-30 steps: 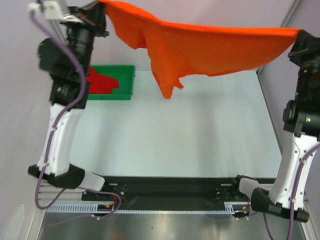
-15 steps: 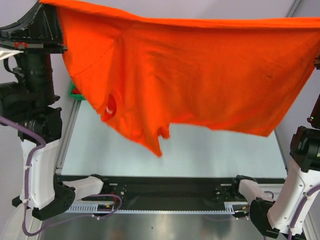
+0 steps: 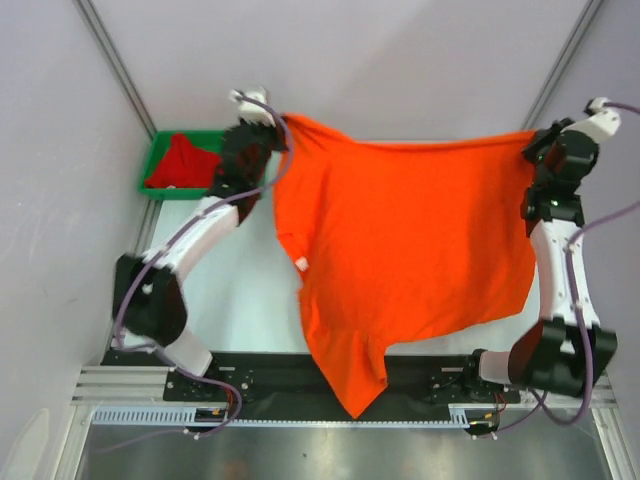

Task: Fold and stack the t-shirts
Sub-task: Flatten the tshirt out

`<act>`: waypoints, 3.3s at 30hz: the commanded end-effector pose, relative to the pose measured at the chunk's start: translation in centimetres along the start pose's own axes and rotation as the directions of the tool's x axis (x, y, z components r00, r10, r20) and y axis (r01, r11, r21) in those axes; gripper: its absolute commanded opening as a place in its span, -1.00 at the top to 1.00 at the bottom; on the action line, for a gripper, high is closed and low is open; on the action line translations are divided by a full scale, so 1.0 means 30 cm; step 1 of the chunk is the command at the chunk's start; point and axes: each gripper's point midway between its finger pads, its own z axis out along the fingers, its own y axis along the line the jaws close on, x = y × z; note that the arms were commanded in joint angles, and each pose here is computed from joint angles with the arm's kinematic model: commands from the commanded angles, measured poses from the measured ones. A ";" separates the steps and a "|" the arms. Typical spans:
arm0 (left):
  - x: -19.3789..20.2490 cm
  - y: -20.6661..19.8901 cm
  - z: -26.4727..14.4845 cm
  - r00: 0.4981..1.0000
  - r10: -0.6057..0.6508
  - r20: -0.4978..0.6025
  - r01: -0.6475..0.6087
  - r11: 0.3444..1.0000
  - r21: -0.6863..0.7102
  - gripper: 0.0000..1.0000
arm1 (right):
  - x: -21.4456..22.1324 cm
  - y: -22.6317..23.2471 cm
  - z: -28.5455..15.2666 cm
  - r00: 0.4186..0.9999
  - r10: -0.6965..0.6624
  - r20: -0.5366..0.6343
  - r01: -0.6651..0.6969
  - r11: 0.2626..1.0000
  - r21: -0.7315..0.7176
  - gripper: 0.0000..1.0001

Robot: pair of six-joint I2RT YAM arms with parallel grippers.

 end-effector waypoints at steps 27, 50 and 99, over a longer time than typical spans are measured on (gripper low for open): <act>0.881 -0.042 0.473 0.896 -0.276 -0.348 0.285 0.958 -0.027 1.00 | 0.798 -0.439 0.584 0.893 -0.204 -0.402 0.313 0.922 0.226 1.00; 0.928 -0.080 -0.050 0.556 -0.171 -0.813 0.262 0.965 -0.024 -0.26 | 0.889 -0.062 0.173 0.610 -0.070 -0.789 0.245 0.964 0.103 -0.30; 1.122 0.276 -0.091 0.389 -0.028 -0.921 -0.236 0.963 -0.129 0.99 | 1.425 0.562 -1.270 -0.121 -0.611 -0.782 -0.296 0.774 -0.559 0.20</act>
